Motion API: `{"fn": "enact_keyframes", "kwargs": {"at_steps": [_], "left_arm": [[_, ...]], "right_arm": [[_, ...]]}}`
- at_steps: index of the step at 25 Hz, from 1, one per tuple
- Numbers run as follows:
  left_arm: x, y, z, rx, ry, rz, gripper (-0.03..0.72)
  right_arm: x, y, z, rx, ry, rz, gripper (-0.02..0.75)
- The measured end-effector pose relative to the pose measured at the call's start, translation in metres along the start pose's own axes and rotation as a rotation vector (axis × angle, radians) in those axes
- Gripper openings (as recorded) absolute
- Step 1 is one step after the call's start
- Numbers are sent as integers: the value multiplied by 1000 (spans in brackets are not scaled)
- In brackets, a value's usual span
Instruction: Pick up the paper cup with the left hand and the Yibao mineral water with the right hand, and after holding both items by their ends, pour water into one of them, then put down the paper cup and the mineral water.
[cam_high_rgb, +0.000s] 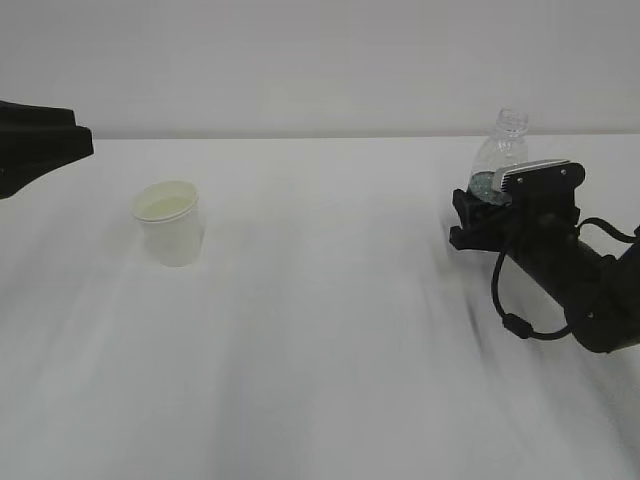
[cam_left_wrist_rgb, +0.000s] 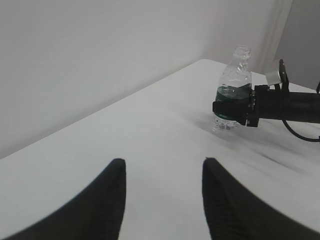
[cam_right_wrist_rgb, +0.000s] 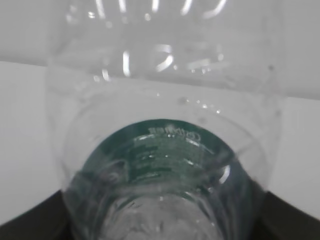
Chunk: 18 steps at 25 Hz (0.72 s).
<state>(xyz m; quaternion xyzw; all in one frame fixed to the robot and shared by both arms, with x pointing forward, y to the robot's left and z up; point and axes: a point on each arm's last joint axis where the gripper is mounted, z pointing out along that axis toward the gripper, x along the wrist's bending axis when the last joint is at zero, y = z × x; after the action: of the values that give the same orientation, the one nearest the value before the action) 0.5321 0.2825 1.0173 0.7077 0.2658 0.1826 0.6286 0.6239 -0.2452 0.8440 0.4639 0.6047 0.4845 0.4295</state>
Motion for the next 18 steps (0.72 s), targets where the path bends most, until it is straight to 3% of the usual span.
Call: {"fn": "enact_keyframes", "kwargs": {"at_steps": [18], "left_arm": [[0,0,0,0,0,0,345]], "right_arm": [[0,-6,4,7,1,1,465]]}}
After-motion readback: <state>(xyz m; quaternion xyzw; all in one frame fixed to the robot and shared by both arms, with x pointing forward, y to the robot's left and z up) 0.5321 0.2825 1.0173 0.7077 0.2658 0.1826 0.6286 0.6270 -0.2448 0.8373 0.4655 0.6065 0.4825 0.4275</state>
